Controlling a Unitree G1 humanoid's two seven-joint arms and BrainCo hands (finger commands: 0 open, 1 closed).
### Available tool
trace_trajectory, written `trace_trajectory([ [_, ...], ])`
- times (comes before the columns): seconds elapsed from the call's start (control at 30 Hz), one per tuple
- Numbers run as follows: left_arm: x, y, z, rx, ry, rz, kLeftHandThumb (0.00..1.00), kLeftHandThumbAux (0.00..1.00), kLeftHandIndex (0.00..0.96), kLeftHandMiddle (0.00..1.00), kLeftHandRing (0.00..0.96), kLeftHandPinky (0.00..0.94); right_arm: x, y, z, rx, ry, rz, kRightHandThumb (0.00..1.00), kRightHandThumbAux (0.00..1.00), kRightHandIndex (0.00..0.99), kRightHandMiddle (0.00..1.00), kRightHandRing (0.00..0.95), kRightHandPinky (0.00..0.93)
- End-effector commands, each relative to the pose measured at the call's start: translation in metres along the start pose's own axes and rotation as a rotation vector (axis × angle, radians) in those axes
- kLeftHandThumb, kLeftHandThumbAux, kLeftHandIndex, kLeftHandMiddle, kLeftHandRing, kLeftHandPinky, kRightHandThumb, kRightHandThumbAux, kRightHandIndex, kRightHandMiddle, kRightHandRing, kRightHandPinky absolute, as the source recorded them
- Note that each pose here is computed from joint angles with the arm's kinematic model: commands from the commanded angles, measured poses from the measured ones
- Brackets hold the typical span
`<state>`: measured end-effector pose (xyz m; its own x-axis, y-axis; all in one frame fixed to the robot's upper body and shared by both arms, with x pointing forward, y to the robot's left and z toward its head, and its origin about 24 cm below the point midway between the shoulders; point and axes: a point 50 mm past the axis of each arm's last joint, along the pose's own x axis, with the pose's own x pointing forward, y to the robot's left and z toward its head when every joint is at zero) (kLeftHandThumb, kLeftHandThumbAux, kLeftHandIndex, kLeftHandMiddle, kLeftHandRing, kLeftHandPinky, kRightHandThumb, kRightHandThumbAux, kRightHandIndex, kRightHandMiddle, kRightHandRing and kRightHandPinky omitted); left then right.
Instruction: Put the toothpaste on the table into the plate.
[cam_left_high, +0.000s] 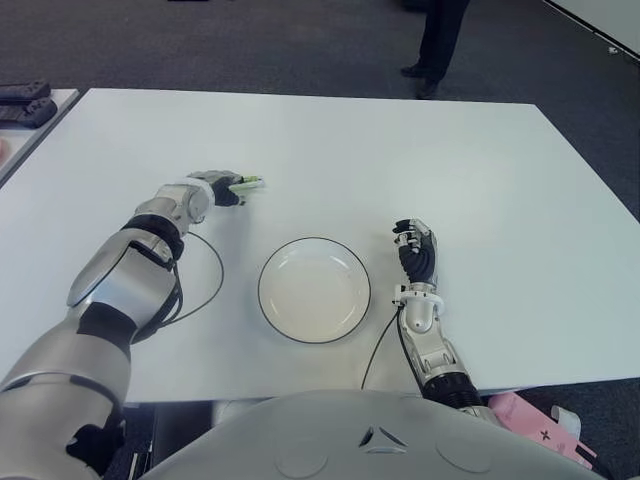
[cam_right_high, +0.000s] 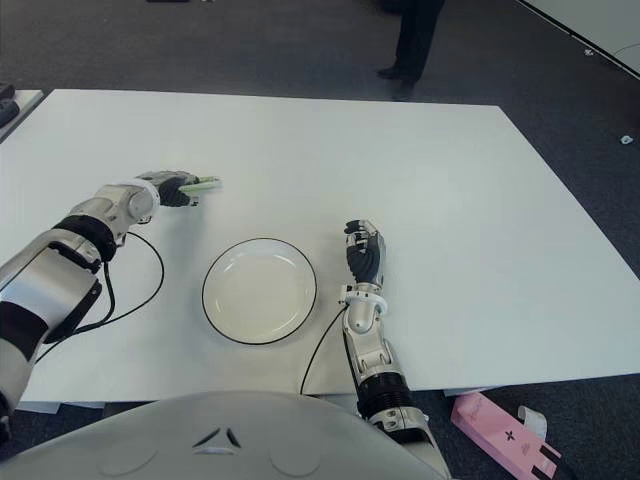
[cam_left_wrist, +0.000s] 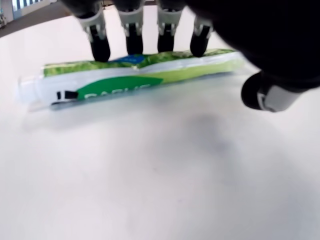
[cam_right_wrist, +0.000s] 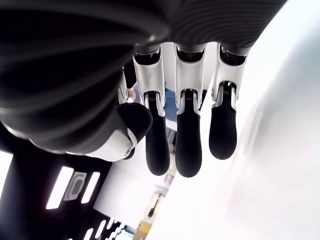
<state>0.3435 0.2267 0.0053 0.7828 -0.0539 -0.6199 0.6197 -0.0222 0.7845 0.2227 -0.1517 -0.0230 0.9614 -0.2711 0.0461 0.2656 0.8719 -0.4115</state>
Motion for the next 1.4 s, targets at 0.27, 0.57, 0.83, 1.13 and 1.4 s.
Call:
trace_trajectory([
  [0.27, -0.008, -0.065, -0.001, -0.025, -0.095, -0.306, 0.455, 0.382, 0.051, 0.062, 0.095, 0.152, -0.003, 0.000, -0.009, -0.031, 0.053, 0.020, 0.836, 0.691, 0.411, 0.466, 0.481, 0.484],
  [0.57, -0.021, -0.067, 0.001, -0.067, -0.250, -0.337, 0.452, 0.384, 0.067, 0.066, 0.092, 0.136, -0.002, 0.002, -0.009, -0.035, 0.059, 0.024, 0.838, 0.690, 0.422, 0.460, 0.457, 0.443],
  [0.83, -0.050, -0.055, 0.012, -0.061, -0.389, -0.315, 0.469, 0.382, 0.062, 0.076, 0.092, 0.135, -0.002, 0.003, -0.009, -0.023, 0.066, 0.026, 0.840, 0.688, 0.436, 0.452, 0.436, 0.422],
  [1.13, -0.072, -0.049, 0.016, -0.034, -0.422, -0.309, 0.486, 0.378, 0.030, 0.093, 0.095, 0.125, -0.001, 0.004, -0.007, -0.022, 0.064, 0.026, 0.841, 0.688, 0.444, 0.448, 0.425, 0.415],
  [1.4, -0.089, -0.036, 0.012, -0.030, -0.437, -0.258, 0.433, 0.362, 0.002, 0.092, 0.090, 0.122, -0.001, 0.005, -0.007, -0.015, 0.067, 0.026, 0.842, 0.688, 0.445, 0.446, 0.421, 0.410],
])
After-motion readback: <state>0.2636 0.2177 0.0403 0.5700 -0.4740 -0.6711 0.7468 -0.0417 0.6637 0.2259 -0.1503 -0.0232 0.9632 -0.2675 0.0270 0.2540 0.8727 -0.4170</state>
